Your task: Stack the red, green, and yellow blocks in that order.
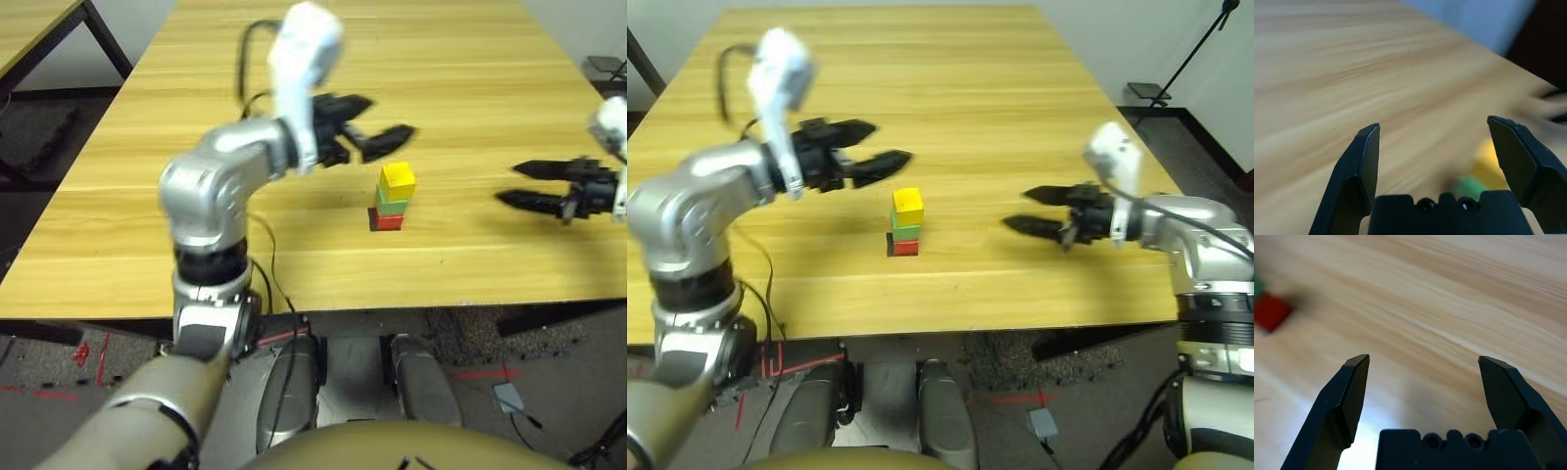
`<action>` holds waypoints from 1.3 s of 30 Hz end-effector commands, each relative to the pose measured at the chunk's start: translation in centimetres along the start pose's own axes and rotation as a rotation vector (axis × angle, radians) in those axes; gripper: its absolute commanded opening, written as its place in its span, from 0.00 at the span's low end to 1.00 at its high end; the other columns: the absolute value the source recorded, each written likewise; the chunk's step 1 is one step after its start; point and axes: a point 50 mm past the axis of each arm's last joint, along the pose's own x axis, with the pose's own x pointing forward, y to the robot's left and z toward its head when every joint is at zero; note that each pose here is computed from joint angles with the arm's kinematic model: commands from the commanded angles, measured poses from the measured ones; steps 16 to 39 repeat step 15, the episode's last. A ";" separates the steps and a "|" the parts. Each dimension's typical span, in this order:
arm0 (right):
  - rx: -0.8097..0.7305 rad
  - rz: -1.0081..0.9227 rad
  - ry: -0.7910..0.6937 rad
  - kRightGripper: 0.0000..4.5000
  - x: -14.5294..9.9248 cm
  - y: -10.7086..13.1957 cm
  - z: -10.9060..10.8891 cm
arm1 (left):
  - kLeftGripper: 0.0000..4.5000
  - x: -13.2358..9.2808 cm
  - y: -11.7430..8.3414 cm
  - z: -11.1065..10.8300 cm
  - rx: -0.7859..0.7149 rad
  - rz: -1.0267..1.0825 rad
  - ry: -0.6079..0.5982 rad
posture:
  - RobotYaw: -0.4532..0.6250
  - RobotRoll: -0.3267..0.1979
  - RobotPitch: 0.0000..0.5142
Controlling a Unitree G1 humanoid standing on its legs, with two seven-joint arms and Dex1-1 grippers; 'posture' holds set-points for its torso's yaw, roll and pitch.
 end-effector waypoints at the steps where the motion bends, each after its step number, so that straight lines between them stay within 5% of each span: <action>1: 0.042 -0.266 -0.176 1.00 0.4 -2.2 -0.7 | 1.00 -2.6 3.3 -1.3 0.091 0.277 -0.114 | 0.51 0.42 0.24; 14: 0.077 -0.600 -0.395 1.00 0.6 -4.0 -2.8 | 1.00 -3.8 9.2 -6.6 0.267 0.613 -0.262 | 0.50 0.36 0.24; 39: 0.082 -0.615 -0.393 1.00 0.5 -4.1 -3.0 | 1.00 -3.7 9.3 -6.9 0.267 0.628 -0.267 | 0.50 0.37 0.23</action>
